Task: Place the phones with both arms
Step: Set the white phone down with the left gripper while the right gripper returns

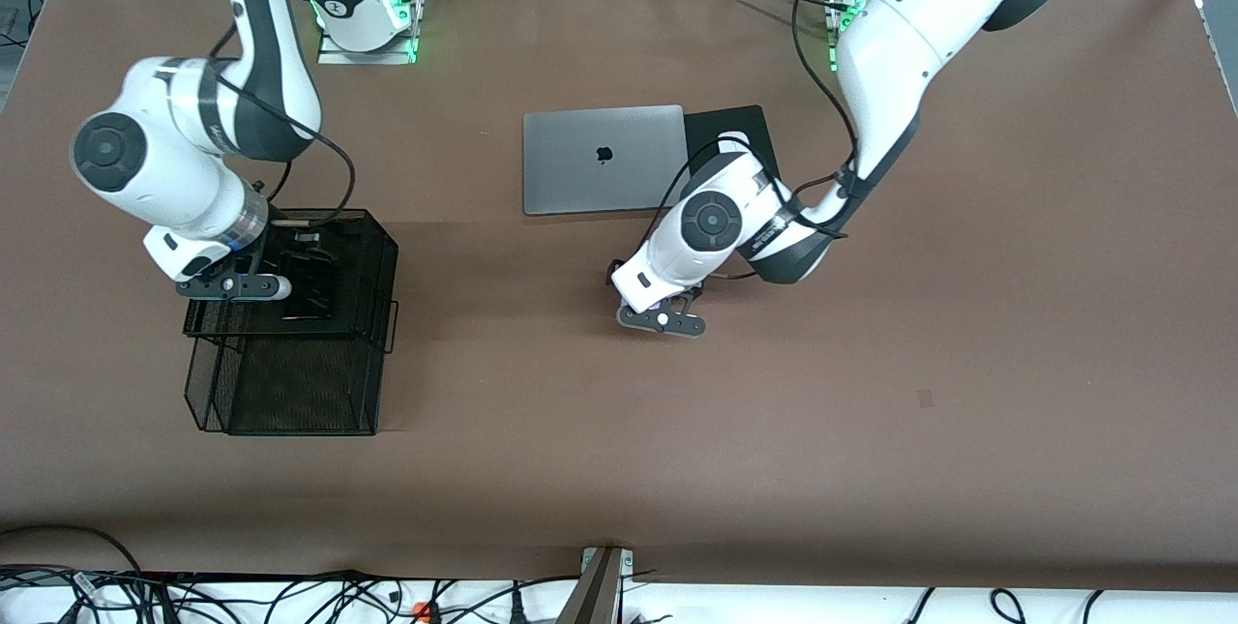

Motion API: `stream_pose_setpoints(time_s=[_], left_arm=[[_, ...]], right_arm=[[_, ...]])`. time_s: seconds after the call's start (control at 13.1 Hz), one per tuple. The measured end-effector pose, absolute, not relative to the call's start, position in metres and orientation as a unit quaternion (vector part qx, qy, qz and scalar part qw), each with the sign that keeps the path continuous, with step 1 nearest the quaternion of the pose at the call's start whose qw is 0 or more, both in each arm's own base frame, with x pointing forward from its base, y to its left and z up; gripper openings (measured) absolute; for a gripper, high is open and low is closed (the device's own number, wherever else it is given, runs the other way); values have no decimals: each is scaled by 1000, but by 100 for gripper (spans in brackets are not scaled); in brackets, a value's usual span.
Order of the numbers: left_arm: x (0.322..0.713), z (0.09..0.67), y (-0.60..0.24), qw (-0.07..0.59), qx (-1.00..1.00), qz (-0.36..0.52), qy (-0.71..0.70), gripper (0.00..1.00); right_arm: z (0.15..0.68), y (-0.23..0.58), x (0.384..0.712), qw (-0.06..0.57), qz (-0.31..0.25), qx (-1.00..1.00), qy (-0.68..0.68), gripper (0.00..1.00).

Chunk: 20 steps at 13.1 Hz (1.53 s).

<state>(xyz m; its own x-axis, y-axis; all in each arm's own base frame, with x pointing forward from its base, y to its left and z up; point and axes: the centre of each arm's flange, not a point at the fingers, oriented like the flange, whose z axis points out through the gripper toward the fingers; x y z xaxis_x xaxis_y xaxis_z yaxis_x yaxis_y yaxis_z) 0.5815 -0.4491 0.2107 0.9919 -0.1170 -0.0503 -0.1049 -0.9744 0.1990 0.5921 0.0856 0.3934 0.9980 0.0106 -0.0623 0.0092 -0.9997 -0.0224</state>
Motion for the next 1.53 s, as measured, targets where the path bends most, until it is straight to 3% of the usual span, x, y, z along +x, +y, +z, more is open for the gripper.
stream_pose_setpoints(time_s=[0.38, 0.54, 0.77, 1.23, 1.53], left_arm=[[562, 172, -471, 84, 993, -16, -76, 84], [561, 172, -473, 82, 993, -12, -81, 99], [567, 189, -473, 70, 994, -9, -85, 100], [602, 363, -402, -16, 999, -3, -46, 100], [630, 447, -302, -44, 999, 7, -17, 100]], right_arm=[[482, 84, 605, 19, 41, -999, -9, 100], [502, 77, 607, 18, 36, -999, -5, 100], [515, 71, 610, 17, 27, -999, 6, 100], [502, 93, 614, 4, 26, -999, 30, 100], [455, 214, 613, -23, -1, -997, 71, 100]])
